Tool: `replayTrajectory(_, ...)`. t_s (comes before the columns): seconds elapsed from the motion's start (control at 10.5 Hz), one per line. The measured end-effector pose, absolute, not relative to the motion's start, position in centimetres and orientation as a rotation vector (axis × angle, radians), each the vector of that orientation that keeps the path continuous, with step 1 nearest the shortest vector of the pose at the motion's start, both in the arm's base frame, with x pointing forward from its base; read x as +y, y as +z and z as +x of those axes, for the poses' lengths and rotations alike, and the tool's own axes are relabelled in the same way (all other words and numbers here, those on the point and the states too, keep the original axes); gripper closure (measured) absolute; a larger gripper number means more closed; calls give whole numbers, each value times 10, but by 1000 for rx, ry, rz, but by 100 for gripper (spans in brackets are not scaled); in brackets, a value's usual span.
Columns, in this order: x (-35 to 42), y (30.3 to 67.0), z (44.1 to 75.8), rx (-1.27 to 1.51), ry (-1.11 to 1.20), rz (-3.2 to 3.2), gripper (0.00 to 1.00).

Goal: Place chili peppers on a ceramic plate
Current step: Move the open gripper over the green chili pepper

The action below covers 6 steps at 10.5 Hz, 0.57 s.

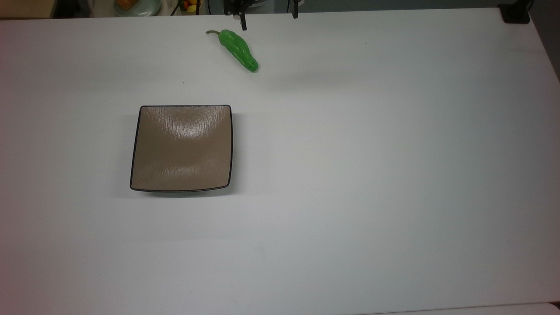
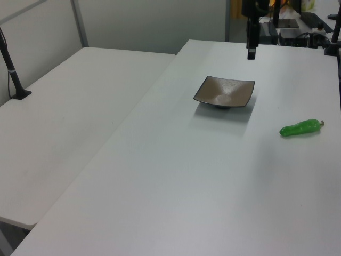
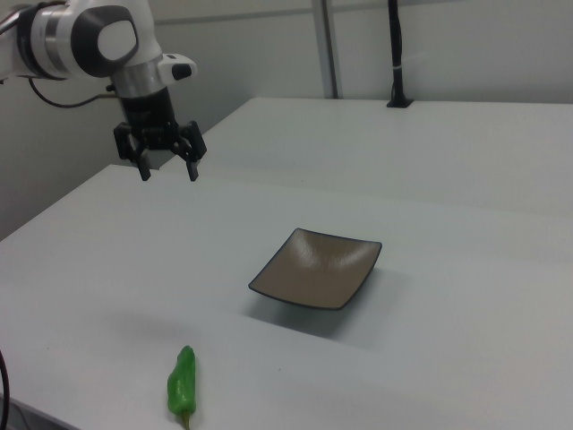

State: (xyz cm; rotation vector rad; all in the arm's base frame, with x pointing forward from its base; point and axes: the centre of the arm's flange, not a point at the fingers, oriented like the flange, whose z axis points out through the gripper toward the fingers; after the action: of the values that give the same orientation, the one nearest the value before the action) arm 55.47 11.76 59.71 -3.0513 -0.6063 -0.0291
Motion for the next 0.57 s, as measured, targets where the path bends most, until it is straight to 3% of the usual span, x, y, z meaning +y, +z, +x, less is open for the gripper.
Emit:
replayTrajectory(0.29,98,590,555,-1074,19,-2917,0)
replayTrajectory(0.57,92,586,550,-1194,80,-2858,0)
